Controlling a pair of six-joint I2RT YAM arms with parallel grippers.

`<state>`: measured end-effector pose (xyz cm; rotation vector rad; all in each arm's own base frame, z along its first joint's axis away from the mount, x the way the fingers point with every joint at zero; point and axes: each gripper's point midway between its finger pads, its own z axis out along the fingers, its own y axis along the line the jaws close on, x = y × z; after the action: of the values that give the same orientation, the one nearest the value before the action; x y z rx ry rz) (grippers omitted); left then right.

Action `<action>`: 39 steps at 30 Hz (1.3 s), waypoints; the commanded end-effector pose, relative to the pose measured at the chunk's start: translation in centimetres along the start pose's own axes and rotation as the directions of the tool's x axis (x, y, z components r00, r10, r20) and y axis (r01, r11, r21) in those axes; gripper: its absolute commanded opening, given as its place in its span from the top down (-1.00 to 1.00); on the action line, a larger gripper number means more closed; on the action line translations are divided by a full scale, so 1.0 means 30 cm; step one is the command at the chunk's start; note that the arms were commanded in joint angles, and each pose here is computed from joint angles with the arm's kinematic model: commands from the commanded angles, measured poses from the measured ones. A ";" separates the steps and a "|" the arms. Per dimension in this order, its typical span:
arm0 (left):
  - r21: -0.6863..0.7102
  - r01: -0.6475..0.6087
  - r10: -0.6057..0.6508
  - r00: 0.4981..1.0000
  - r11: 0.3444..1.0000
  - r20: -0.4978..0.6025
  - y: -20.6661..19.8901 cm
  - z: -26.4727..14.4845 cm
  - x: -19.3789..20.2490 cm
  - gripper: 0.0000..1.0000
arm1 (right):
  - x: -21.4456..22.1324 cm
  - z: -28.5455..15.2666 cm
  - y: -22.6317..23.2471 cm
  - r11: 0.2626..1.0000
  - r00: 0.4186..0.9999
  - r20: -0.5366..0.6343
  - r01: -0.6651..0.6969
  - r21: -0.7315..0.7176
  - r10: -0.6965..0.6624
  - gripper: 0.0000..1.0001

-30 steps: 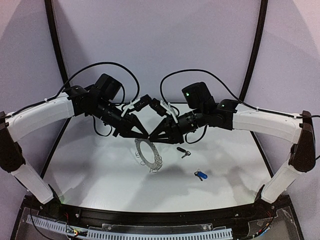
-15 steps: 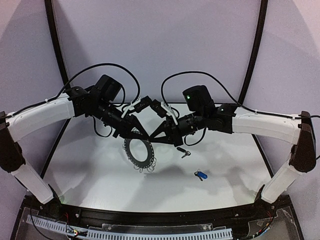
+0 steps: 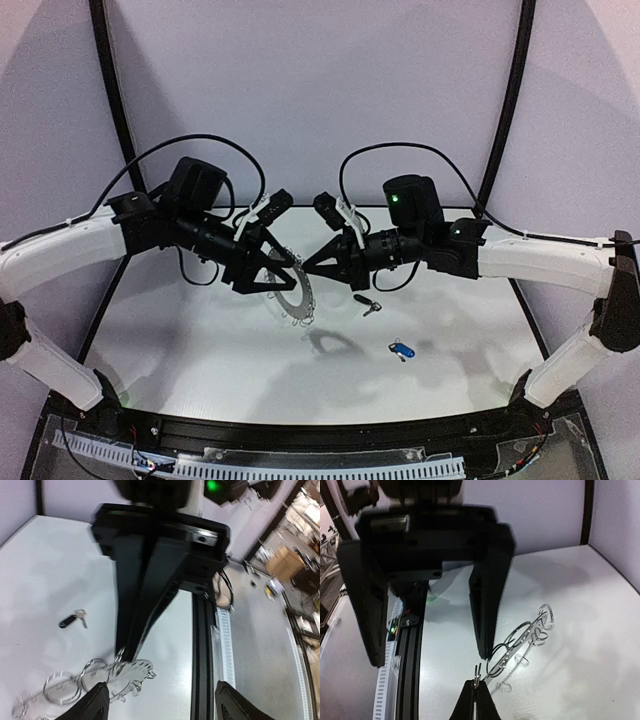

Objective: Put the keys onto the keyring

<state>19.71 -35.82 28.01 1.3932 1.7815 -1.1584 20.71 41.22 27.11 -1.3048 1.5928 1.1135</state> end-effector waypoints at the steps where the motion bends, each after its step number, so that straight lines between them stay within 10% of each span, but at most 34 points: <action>1: -0.142 0.020 0.008 0.980 0.990 0.198 0.020 -0.082 -0.084 -0.51 | -0.156 -0.058 0.009 0.996 0.980 0.190 0.053 0.067 -0.065 1.00; 6: -0.209 0.109 -0.030 0.938 0.972 0.346 0.047 -0.135 -0.126 -0.51 | -0.195 -0.076 0.045 0.999 0.958 0.281 0.049 0.018 -0.052 1.00; 13: -0.138 0.139 -0.068 0.902 0.981 0.427 0.027 -0.144 -0.208 -0.03 | -0.216 -0.063 0.043 1.000 0.950 0.312 0.014 -0.013 -0.009 1.00; 39: -0.052 0.198 -0.168 0.921 0.979 0.352 0.039 -0.041 -0.152 0.35 | -0.255 -0.075 0.037 0.998 0.945 0.321 -0.057 -0.016 0.059 1.00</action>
<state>21.88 -36.33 32.65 0.9199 1.6826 -1.3237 21.53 41.26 31.94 -1.0308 1.5015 1.2565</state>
